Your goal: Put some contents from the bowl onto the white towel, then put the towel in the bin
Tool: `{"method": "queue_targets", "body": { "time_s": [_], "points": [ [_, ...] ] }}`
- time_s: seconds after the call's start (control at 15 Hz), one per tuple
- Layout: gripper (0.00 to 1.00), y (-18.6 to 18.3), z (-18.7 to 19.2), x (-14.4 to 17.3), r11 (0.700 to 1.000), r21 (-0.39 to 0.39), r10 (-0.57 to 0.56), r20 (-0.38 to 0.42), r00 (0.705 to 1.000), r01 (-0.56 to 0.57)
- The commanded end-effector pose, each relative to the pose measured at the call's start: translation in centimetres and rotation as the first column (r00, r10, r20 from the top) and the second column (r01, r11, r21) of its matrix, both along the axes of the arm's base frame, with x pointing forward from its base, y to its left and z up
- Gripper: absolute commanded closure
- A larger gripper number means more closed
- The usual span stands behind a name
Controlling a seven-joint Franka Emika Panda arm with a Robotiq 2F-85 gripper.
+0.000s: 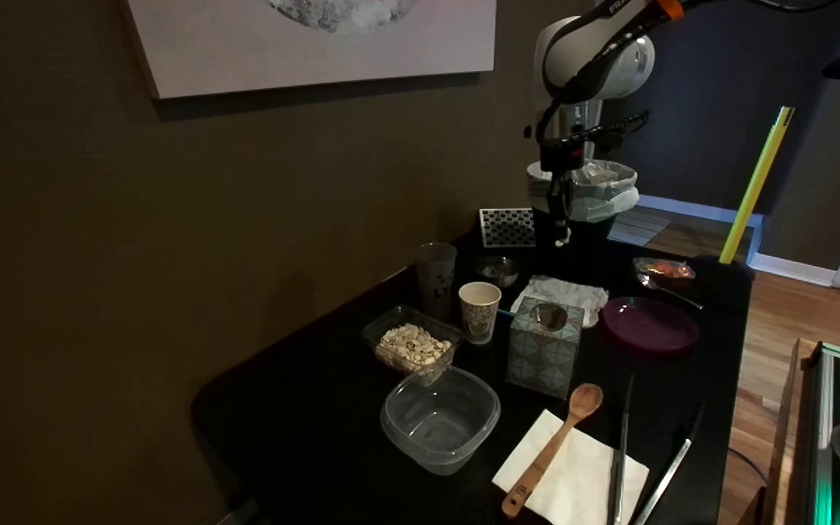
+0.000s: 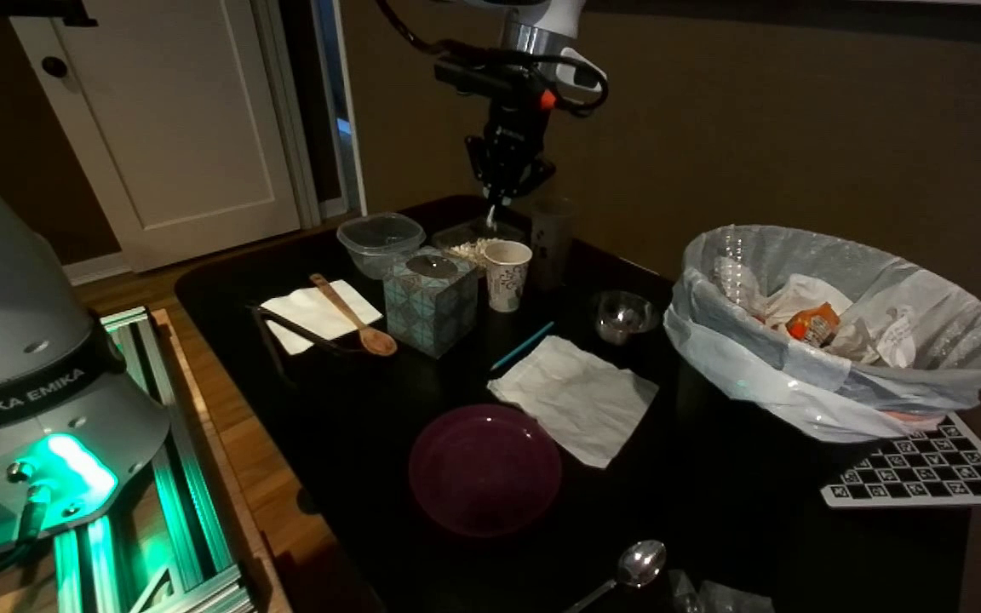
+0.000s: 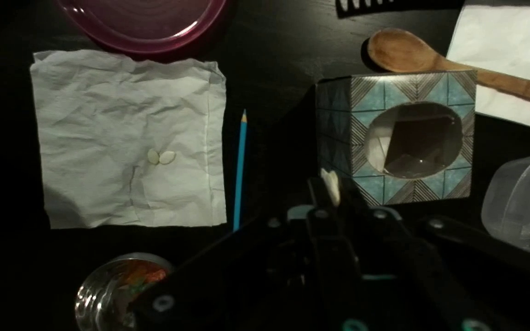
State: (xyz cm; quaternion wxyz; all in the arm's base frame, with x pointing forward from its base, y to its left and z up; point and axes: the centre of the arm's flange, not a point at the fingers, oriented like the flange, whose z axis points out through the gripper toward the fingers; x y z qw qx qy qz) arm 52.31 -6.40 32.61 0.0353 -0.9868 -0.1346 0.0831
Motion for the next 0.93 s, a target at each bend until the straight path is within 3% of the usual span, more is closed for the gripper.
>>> {"method": "queue_targets", "body": {
  "time_s": [0.0, 0.2, 0.53, 0.6, 0.8, 0.87],
  "points": [
    [0.97, -4.3, -2.2, -1.5, 0.999, -0.033, 0.018, 0.007, 1.000, -0.018],
    [0.97, -7.9, -4.2, -3.1, 0.998, -0.067, 0.016, 0.040, 0.999, -0.014],
    [0.97, -11.4, -8.5, -3.9, 0.994, -0.096, -0.041, 0.180, 0.983, 0.059],
    [0.90, -10.8, -6.1, -3.5, 0.994, -0.092, -0.038, 0.154, 0.987, 0.052],
    [0.90, -11.3, -7.8, -3.7, 0.993, -0.098, -0.044, 0.167, 0.985, 0.061],
    [0.97, -11.3, -7.9, -3.7, 0.993, -0.098, -0.043, 0.167, 0.985, 0.060]
  ]
}}
